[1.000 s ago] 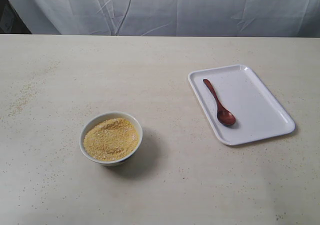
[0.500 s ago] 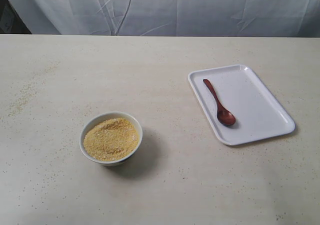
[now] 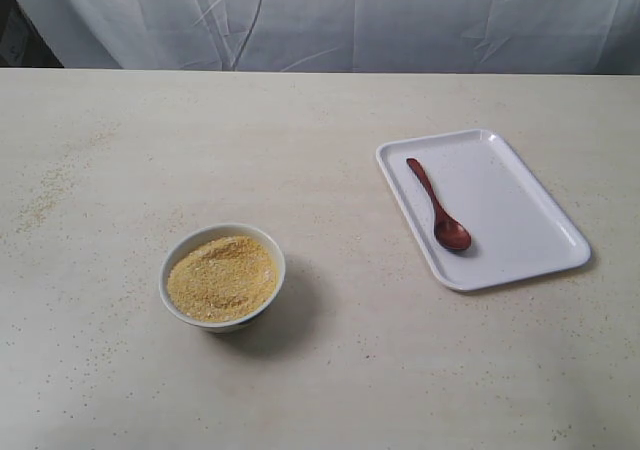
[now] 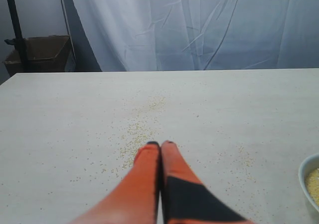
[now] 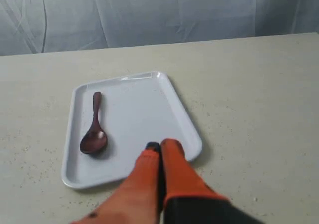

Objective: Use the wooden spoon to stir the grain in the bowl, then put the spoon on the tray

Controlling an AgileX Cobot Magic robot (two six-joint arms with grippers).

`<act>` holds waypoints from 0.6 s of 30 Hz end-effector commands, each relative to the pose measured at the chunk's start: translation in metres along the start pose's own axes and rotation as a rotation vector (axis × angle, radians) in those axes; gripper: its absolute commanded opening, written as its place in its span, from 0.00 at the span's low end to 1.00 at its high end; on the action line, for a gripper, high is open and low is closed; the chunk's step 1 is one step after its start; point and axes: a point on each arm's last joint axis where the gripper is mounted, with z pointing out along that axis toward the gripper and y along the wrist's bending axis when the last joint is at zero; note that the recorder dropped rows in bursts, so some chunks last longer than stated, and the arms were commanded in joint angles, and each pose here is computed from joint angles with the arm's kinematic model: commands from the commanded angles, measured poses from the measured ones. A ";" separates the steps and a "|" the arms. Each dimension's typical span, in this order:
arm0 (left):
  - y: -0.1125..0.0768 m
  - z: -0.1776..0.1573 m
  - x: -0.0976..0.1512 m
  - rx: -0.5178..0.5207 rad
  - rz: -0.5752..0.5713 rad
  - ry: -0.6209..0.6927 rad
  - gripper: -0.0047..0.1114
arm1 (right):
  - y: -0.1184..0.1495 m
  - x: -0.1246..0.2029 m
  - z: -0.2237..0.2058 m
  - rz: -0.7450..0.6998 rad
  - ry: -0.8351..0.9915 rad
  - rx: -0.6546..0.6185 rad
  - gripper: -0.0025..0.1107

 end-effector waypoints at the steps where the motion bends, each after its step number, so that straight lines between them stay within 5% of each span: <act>1: 0.000 0.000 0.001 0.000 -0.006 -0.006 0.04 | 0.000 -0.003 0.000 0.005 -0.037 -0.001 0.01; 18: 0.000 0.000 0.001 0.000 -0.006 -0.006 0.04 | -0.005 -0.002 0.000 0.028 -0.039 0.092 0.01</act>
